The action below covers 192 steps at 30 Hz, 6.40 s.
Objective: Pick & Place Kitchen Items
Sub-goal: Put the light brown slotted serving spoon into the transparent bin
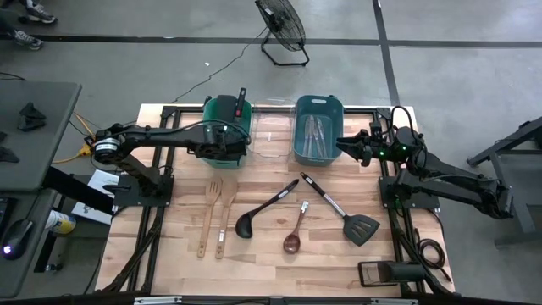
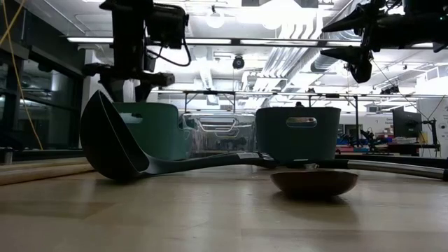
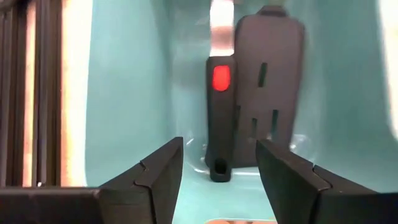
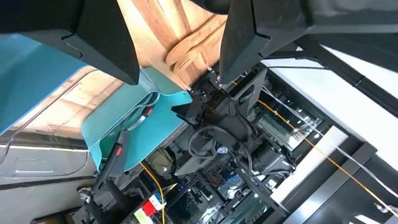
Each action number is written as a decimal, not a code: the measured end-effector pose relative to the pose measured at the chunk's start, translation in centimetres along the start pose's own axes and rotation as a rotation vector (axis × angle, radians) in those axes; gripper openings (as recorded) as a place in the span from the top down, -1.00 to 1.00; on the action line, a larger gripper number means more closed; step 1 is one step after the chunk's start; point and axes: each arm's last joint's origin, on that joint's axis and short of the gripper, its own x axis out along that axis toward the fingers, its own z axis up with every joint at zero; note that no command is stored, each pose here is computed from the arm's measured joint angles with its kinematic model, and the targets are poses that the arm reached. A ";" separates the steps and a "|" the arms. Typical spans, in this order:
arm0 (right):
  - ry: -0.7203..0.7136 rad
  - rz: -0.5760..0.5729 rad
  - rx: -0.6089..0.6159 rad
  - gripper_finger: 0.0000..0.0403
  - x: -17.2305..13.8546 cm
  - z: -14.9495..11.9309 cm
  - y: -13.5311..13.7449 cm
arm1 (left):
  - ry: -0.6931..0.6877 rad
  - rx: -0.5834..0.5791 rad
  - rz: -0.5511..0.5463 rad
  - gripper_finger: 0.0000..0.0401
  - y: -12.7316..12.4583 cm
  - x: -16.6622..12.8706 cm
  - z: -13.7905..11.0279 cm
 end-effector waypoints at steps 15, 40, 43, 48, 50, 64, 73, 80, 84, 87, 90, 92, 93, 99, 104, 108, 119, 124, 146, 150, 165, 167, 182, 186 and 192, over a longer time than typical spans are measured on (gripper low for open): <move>0.036 0.025 0.007 -0.07 0.0 -0.2 0.0 | 0.159 0.068 -0.093 0.00 -0.4 -3.9 -1.1; 0.051 0.033 0.006 -0.07 0.0 -0.2 0.0 | 0.369 -0.058 0.013 0.00 2.3 -8.1 -11.4; 0.056 0.037 0.006 -0.07 0.0 -0.3 0.0 | 0.411 -0.072 -0.001 0.00 2.1 -7.1 -12.3; 0.072 0.052 0.007 -0.07 0.0 -0.3 0.1 | 0.467 -0.084 -0.043 0.00 1.7 -5.2 -13.4; 0.077 0.049 0.009 -0.07 0.0 -0.4 0.0 | 0.468 -0.085 -0.044 0.00 1.8 -4.5 -13.8; 0.090 0.040 0.007 -0.07 0.0 -0.5 -0.1 | 0.492 -0.098 -0.091 0.00 2.2 -1.0 -15.6; 0.104 0.028 0.013 -0.07 0.0 -0.6 -0.2 | 0.478 -0.050 -0.078 -0.02 2.2 -0.6 -15.2; 0.102 0.026 0.014 -0.07 0.0 -0.6 -0.2 | 0.509 -0.014 -0.084 -0.35 1.8 0.3 -13.5; 0.103 0.027 0.013 -0.07 0.0 -0.6 -0.2 | 0.519 0.021 -0.080 -0.44 1.8 0.6 -13.0; 0.103 0.027 0.014 -0.07 0.0 -0.6 -0.2 | 0.523 0.026 -0.078 -0.43 2.0 1.3 -13.0; 0.103 0.028 0.014 -0.07 0.0 -0.6 -0.2 | 0.543 0.021 -0.098 -0.41 2.1 2.0 -13.4; 0.103 0.028 0.014 -0.07 0.0 -0.6 -0.2 | 0.558 0.019 -0.122 -0.39 2.1 2.4 -13.8; 0.103 0.028 0.014 -0.07 0.0 -0.6 -0.2 | 0.565 0.017 -0.122 -0.38 2.2 2.6 -13.9; 0.103 0.027 0.013 -0.07 0.0 -0.6 -0.2 | 0.569 0.013 -0.137 -0.38 2.5 3.5 -14.3; 0.103 0.026 0.014 -0.07 0.0 -0.6 -0.2 | 0.570 0.039 -0.154 -0.38 2.7 3.9 -14.6; 0.104 0.025 0.018 -0.07 0.0 -0.6 -0.2 | 0.571 0.071 -0.160 -0.37 2.8 4.0 -14.6; 0.113 0.016 0.022 -0.07 0.0 -0.7 -0.3 | 0.597 0.072 -0.155 0.01 2.8 4.0 -14.7; 0.113 0.016 0.022 -0.07 0.0 -0.7 -0.3 | 0.602 0.062 -0.156 0.25 2.8 4.0 -14.7; 0.127 0.031 0.027 -0.07 0.0 -0.8 -0.3 | 0.625 0.068 -0.179 0.57 2.0 3.0 -14.4; 0.128 0.032 0.027 -0.07 0.0 -0.8 -0.3 | 0.626 0.077 -0.188 0.57 1.7 2.6 -14.1; 0.137 0.034 0.026 -0.07 0.0 -0.8 -0.3 | 0.622 0.111 -0.255 0.57 0.2 -0.3 -12.7; 0.136 0.034 0.025 -0.07 0.0 -0.8 -0.3 | 0.622 0.111 -0.269 0.57 -0.1 -0.9 -12.5; 0.136 0.034 0.022 -0.07 0.0 -0.8 -0.3 | 0.527 0.133 -0.505 0.57 -2.9 -6.1 -9.7; 0.136 0.033 0.022 -0.07 0.0 -0.8 -0.3 | 0.465 0.117 -0.568 0.57 -3.5 -7.4 -8.9; 0.135 0.032 0.022 -0.07 0.0 -0.8 -0.3 | 0.328 0.080 -0.656 0.57 -4.3 -8.9 -7.7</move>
